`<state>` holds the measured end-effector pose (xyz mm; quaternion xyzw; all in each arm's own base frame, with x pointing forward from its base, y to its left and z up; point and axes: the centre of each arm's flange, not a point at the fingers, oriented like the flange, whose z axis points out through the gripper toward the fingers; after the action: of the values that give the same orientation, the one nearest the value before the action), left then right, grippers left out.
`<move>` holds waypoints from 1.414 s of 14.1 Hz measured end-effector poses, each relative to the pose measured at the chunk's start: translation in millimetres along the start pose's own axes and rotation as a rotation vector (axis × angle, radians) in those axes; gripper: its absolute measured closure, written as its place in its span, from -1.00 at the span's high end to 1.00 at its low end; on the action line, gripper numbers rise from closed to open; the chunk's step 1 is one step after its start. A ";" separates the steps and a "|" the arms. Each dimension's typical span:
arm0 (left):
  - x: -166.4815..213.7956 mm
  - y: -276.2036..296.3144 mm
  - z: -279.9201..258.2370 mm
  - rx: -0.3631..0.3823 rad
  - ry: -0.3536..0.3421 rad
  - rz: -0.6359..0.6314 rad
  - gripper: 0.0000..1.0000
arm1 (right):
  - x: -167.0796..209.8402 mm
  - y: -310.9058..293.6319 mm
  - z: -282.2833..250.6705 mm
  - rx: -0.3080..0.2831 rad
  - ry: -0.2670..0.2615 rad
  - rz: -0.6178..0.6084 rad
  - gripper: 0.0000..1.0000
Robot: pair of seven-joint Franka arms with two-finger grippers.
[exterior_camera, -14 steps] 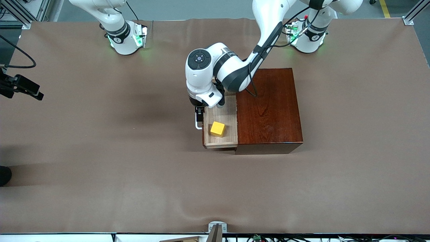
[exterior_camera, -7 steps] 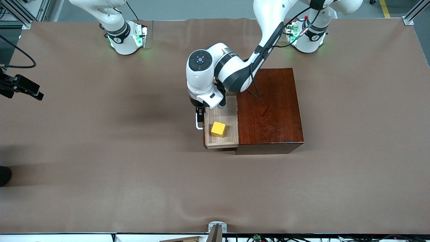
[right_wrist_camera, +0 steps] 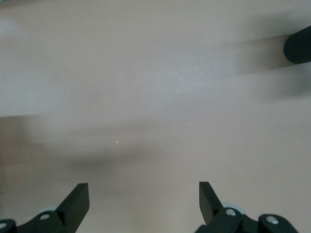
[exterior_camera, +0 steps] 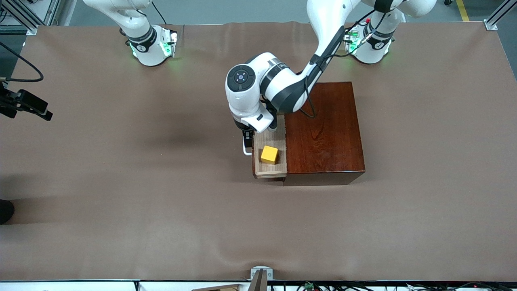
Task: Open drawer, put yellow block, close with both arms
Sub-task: 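Push the drawer front into the box with the left gripper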
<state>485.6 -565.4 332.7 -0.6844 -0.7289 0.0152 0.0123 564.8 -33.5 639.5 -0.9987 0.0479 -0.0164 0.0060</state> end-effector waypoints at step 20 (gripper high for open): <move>63.9 29.1 12.5 0.055 0.279 -0.057 1.00 | 0.0 -0.4 0.0 0.000 0.000 -0.001 1.00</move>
<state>510.1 -499.9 318.9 -0.6581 -0.7386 -0.0605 0.1329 564.8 -33.1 639.5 -0.9987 0.0475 -0.0164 0.0060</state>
